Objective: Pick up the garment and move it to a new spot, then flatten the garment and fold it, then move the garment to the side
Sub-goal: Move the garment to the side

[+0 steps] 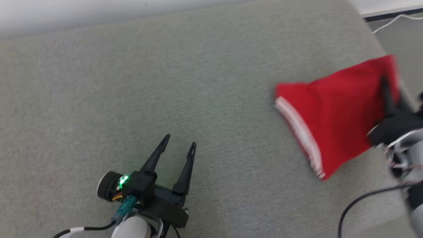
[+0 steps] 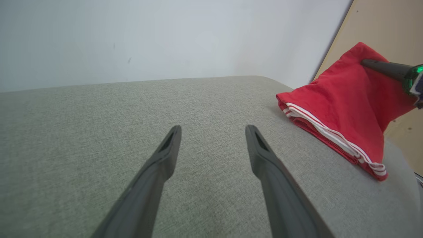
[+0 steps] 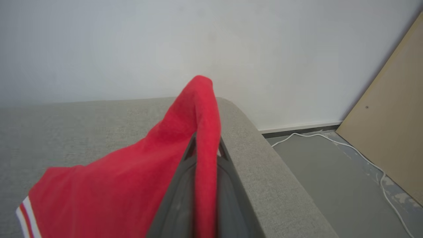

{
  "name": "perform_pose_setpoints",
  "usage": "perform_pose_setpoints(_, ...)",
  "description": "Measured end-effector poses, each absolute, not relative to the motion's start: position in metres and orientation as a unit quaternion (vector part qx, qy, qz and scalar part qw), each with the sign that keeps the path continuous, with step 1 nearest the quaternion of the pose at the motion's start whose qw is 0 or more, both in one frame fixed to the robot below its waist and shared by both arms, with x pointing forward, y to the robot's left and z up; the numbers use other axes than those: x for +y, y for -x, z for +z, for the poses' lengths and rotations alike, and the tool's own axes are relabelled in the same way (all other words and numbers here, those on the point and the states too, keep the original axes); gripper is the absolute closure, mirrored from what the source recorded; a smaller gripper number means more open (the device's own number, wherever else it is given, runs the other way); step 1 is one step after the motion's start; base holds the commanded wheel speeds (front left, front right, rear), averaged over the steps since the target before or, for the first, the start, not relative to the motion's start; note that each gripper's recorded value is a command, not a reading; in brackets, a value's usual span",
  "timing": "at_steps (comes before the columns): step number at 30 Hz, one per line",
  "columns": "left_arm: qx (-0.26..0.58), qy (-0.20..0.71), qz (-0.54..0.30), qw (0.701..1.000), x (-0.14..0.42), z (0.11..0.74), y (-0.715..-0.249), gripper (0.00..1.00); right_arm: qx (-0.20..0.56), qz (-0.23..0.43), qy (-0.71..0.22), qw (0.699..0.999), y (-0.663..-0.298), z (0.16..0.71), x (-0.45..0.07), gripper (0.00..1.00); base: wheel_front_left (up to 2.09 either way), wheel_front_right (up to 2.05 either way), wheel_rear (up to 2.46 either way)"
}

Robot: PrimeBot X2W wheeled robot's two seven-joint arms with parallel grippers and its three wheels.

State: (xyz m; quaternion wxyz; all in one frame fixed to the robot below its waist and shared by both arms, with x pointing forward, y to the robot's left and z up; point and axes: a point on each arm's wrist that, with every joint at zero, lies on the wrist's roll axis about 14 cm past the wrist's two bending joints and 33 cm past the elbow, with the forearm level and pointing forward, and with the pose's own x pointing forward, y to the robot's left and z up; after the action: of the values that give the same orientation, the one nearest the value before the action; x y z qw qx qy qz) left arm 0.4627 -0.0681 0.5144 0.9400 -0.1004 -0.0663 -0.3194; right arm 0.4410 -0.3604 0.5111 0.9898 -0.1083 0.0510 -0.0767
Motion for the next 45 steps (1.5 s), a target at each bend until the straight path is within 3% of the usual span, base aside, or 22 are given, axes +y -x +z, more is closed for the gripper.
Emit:
perform_pose_setpoints(14, -0.033, 0.088, -0.272, 0.958, -0.031, 0.474, -0.482, 0.0, 0.116, -0.145, 0.212, 0.959, -0.503, 0.495, -0.433, 1.0, 0.0, 0.0, 0.0)
perform_pose_setpoints(28, -0.032, 0.08, -0.265, 0.96, -0.023, 0.473, -0.48, 0.0, 0.158, -0.215, 0.215, 0.94, -0.475, 0.48, -0.475, 1.0, 0.0, 0.0, 0.0)
perform_pose_setpoints(29, -0.032, 0.08, -0.265, 0.96, -0.023, 0.474, -0.48, 0.0, 0.156, -0.219, 0.214, 0.939, -0.473, 0.482, -0.477, 0.95, 0.0, 0.0, 0.0)
perform_pose_setpoints(30, -0.033, 0.079, -0.264, 0.961, -0.022, 0.475, -0.48, 0.0, 0.154, -0.22, 0.217, 0.938, -0.473, 0.485, -0.479, 0.43, 0.0, 0.0, 0.0)
perform_pose_setpoints(31, -0.034, 0.079, -0.263, 0.961, -0.021, 0.476, -0.48, 0.0, 0.148, -0.222, 0.219, 0.939, -0.473, 0.489, -0.479, 0.0, 0.0, 0.0, 0.0)
perform_pose_setpoints(39, -0.035, 0.075, -0.254, 0.964, -0.015, 0.482, -0.474, 0.0, 0.095, -0.204, 0.241, 0.944, -0.481, 0.52, -0.461, 0.0, 0.0, 0.0, 0.0)
perform_pose_setpoints(45, -0.04, 0.069, -0.214, 0.974, 0.006, 0.491, -0.471, 0.0, 0.029, -0.117, 0.221, 0.968, -0.502, 0.536, -0.385, 0.0, 0.0, 0.0, 0.0)
